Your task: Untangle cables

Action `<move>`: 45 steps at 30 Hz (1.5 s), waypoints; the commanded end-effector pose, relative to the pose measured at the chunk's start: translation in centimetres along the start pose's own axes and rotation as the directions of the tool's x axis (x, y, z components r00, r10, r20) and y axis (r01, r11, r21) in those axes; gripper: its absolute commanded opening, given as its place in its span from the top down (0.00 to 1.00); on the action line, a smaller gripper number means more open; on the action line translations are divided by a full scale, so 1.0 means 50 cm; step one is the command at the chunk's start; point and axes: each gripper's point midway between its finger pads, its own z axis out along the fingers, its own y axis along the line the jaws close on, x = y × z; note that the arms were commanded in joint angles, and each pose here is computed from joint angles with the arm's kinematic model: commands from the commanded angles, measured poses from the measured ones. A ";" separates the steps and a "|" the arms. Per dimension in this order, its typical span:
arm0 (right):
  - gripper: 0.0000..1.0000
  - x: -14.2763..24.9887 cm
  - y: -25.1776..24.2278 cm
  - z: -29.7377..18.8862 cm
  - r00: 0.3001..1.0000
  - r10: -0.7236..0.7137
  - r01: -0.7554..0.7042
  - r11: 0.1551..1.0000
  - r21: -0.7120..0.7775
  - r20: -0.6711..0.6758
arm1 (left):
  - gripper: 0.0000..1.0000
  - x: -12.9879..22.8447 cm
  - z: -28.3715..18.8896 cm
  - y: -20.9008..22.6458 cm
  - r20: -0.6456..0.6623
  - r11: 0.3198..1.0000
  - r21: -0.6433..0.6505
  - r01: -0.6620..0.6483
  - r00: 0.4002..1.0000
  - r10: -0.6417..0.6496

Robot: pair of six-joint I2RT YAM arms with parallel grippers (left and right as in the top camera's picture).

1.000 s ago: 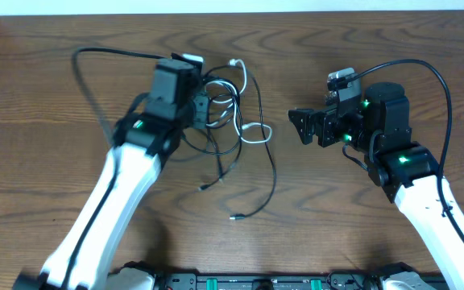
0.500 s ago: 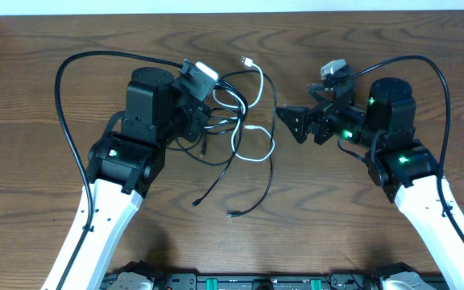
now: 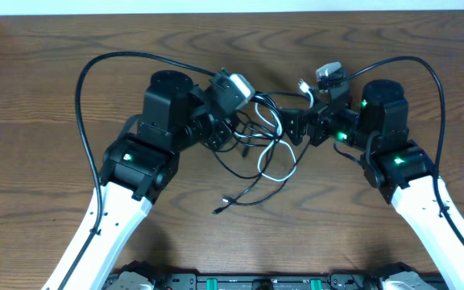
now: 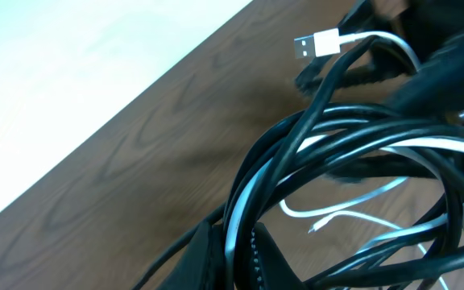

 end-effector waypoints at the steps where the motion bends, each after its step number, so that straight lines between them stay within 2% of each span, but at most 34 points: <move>1: 0.01 0.027 -0.074 0.013 0.999 0.039 -0.031 0.980 0.194 -0.038 | 0.93 -0.037 -0.018 -0.024 0.065 0.998 0.034 -0.044 0.997 0.042; 6: 0.02 0.075 -0.131 0.026 0.991 0.085 -0.048 0.948 0.314 -0.105 | 0.93 -0.052 -0.045 -0.019 0.091 0.998 -0.007 -0.056 0.994 0.056; 14: 0.02 0.143 -0.213 -0.002 0.967 0.159 -0.036 0.856 0.516 -0.197 | 0.93 -0.068 -0.122 0.049 0.090 0.963 -0.264 -0.052 0.993 0.079; 21: 0.02 0.162 -0.255 -0.037 0.945 0.288 -0.141 0.785 0.603 -0.154 | 0.92 -0.077 -0.182 0.082 0.100 0.914 -0.404 -0.038 0.991 0.085; 24: 0.01 0.160 -0.255 -0.036 0.939 0.318 -0.182 0.779 0.599 -0.128 | 0.93 -0.078 -0.187 0.082 0.106 0.913 -0.406 -0.033 0.991 0.083; 28: 0.01 0.141 -0.224 -0.011 0.946 0.297 -0.199 0.844 0.498 -0.127 | 0.92 -0.075 -0.184 0.082 0.101 0.914 -0.404 -0.030 0.992 0.077; 32: 0.02 0.100 -0.162 0.022 0.972 0.200 -0.156 0.942 0.298 -0.125 | 0.92 -0.069 -0.177 0.082 0.087 0.916 -0.399 -0.031 0.994 0.071; 35: 0.03 0.070 -0.117 0.034 0.984 0.146 -0.129 0.979 0.158 -0.101 | 0.92 -0.064 -0.173 0.082 0.077 0.918 -0.395 -0.032 0.995 0.067; 42: 0.06 0.012 -0.015 0.026 0.999 0.042 -0.045 0.992 -0.119 -0.031 | 0.92 -0.041 -0.174 0.112 0.020 0.882 -0.470 -0.026 0.999 0.041; 45: 0.06 -0.002 0.008 0.015 1.000 0.021 -0.022 0.986 -0.167 -0.008 | 0.92 -0.030 -0.178 0.130 0.012 0.856 -0.517 0.007 1.000 -0.002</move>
